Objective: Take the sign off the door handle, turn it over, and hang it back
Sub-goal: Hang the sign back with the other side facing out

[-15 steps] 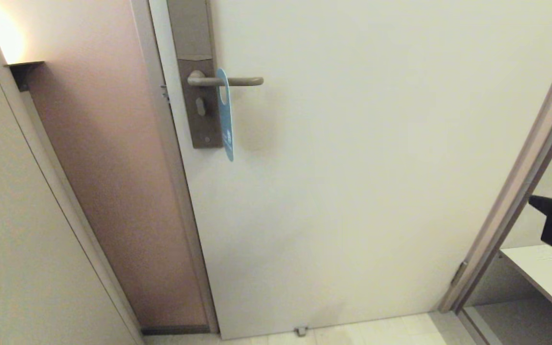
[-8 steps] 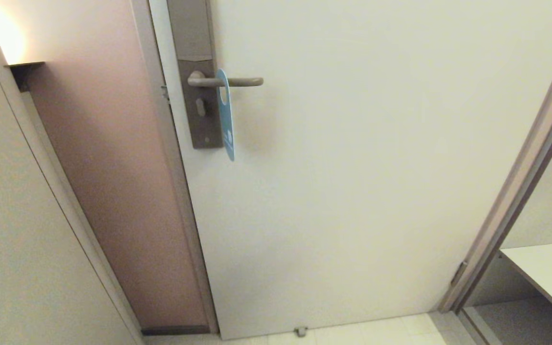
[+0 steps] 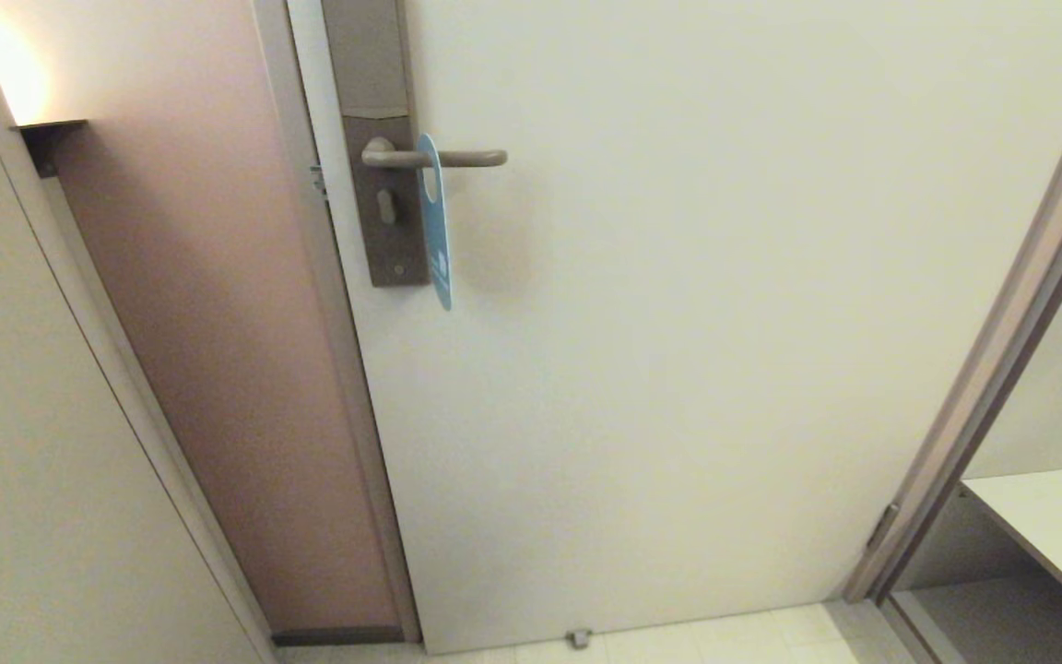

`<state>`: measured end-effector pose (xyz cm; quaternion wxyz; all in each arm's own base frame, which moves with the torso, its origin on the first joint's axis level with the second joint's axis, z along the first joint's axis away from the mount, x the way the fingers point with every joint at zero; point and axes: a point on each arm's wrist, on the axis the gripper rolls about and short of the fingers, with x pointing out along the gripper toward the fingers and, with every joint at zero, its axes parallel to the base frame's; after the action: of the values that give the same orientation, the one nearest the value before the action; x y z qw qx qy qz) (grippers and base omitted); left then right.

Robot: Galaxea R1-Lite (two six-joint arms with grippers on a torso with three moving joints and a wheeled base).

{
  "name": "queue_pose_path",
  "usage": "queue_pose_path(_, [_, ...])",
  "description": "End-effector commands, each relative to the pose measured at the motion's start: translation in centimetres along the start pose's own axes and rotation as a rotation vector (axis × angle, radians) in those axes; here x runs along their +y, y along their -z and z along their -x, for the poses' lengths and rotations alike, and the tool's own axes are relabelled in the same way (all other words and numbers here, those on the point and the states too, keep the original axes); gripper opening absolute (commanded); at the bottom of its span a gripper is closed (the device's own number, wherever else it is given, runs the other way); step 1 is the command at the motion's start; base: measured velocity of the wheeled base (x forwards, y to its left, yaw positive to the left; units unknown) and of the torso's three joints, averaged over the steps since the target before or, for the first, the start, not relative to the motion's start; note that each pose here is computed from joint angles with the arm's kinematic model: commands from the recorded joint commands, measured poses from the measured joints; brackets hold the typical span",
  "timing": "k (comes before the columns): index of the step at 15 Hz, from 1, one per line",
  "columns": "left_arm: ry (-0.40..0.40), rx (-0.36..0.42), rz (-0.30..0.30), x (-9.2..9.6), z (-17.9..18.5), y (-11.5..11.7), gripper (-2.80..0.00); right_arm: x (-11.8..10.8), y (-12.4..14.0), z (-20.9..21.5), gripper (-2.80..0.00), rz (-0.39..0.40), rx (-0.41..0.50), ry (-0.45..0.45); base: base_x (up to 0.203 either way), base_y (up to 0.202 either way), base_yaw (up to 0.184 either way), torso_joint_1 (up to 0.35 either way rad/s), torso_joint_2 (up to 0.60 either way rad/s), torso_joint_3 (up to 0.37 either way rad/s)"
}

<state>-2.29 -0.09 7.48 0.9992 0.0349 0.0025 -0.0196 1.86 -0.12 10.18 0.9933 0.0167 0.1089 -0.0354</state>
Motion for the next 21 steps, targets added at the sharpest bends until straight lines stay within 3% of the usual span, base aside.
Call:
queue_pose_path(1, [0.000, 0.001, -0.001, 0.0, 0.0, 0.0, -2.80, 0.0, 1.4, 1.3, -2.80, 0.002, -0.042, -0.005, 0.000, 0.000, 0.000, 0.000, 0.00, 0.000])
queue_pose_path(4, [-0.001, 0.000, -0.001, 0.0, 0.0, 0.0, -2.80, 0.0, 2.0, 1.3, -2.80, -0.008, 0.004, -0.010, 0.000, 0.000, 0.000, 0.000, 0.00, 0.000])
queue_pose_path(7, [0.000, 0.001, -0.001, 0.0, 0.0, 0.0, -2.80, 0.0, 2.3, 1.5, -2.80, 0.014, 0.013, -0.083, 0.000, 0.000, 0.000, 0.000, 0.00, 0.000])
queue_pose_path(15, [0.000, 0.001, -0.001, 0.0, 0.0, 0.0, -2.80, -0.2, 3.2, 3.1, -2.80, 0.016, -0.163, -0.083, 0.000, 0.000, 0.000, 0.000, 0.00, 0.000])
queue_pose_path(21, [-0.001, 0.001, -0.001, 0.0, 0.0, 0.0, -2.80, -0.2, 3.4, 3.5, -2.80, 0.013, -0.220, -0.086, 0.000, 0.000, 0.000, 0.000, 0.00, 0.000])
